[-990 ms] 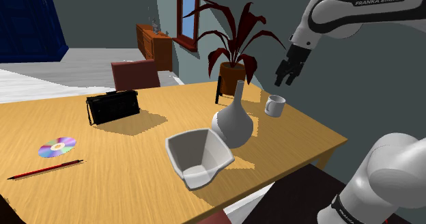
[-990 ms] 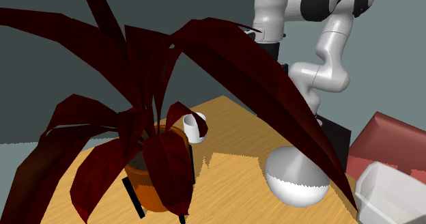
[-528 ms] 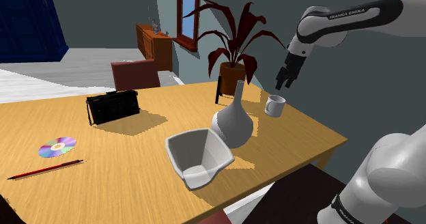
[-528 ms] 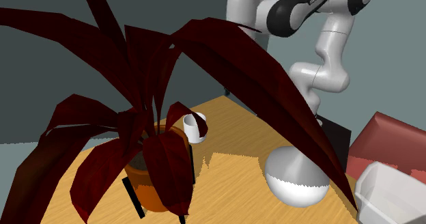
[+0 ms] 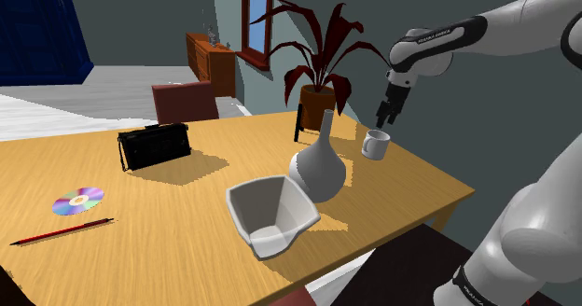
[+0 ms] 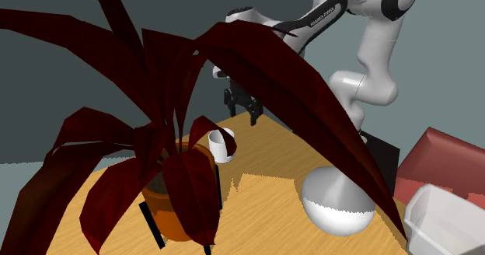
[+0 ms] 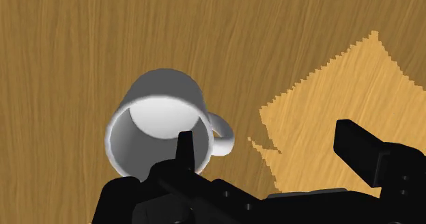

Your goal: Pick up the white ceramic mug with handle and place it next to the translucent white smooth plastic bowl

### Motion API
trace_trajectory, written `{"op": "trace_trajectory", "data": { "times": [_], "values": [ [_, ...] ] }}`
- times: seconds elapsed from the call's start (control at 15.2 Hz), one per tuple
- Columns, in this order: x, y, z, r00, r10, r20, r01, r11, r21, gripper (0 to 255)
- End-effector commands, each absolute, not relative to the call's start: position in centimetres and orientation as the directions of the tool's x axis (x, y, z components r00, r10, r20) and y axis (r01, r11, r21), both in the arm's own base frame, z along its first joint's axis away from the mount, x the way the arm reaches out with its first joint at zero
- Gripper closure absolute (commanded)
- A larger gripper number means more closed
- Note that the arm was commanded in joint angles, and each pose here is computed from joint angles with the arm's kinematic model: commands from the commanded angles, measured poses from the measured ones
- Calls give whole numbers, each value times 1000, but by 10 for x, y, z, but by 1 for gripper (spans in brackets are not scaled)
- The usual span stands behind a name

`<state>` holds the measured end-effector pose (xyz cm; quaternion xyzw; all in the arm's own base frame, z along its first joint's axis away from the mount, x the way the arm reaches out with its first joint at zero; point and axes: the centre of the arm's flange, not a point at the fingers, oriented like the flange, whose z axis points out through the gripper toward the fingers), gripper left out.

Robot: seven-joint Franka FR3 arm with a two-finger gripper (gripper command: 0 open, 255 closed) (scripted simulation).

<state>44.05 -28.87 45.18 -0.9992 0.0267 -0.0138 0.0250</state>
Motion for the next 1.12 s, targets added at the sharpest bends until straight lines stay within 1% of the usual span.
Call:
{"op": "trace_trajectory", "data": {
  "times": [0.0, 0.59, 1.06],
  "values": [
    [447, -309, 440, 999, -42, 17, -42, -998, -40, 0],
    [487, -401, 389, 1000, 0, -23, 0, -1000, -1, 0],
    [486, -401, 353, 1000, 0, -23, 0, -1000, -1, 0]
  ]
}}
